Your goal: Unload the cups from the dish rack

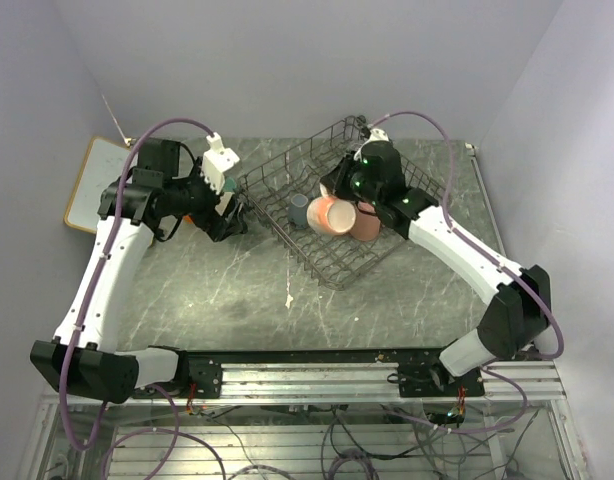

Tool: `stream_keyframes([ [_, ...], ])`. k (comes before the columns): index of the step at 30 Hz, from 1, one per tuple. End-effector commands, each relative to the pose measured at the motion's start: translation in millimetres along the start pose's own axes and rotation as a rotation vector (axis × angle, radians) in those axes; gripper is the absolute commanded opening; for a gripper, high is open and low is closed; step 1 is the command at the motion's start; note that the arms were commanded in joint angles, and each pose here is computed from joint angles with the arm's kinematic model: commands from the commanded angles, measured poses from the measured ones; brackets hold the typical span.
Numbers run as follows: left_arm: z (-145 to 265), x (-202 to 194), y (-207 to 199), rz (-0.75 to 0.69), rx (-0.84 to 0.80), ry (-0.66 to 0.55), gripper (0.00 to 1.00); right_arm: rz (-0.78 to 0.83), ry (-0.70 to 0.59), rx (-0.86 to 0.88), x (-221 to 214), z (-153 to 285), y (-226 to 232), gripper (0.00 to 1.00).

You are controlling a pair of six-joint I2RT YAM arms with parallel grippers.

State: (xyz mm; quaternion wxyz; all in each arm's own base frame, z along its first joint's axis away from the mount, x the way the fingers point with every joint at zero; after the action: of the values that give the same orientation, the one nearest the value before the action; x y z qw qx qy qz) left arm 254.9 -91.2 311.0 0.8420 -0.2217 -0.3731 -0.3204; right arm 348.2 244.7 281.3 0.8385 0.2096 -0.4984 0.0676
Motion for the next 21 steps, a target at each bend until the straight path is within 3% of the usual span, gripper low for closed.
stream_keyframes([
  [1, -10, 29, -23, 0.201, -0.213, -0.153, 0.99, -0.178, -0.245, 0.334, 48, 21, 42, 0.00],
  [9, -8, 64, -32, 0.519, -0.554, -0.337, 0.99, -0.383, -0.309, 0.616, 71, 41, 70, 0.00],
  [21, 14, 76, -52, 0.612, -0.780, -0.501, 0.97, -0.612, -0.290, 0.977, 72, 50, 81, 0.00],
])
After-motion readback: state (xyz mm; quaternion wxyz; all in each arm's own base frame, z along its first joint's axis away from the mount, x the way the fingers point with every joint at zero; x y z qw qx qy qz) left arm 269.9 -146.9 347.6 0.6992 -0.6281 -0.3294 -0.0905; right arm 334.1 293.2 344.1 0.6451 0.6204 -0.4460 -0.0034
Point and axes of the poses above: each gripper's point midway between its finger pads, its own z axis back along the fingers, its own y axis along the line the jaws close on, x = y × z, the point moved 6 cm from there along z, back along the fingers, and after that the axes turned 12 degrees about z, right-handed, at the moved point
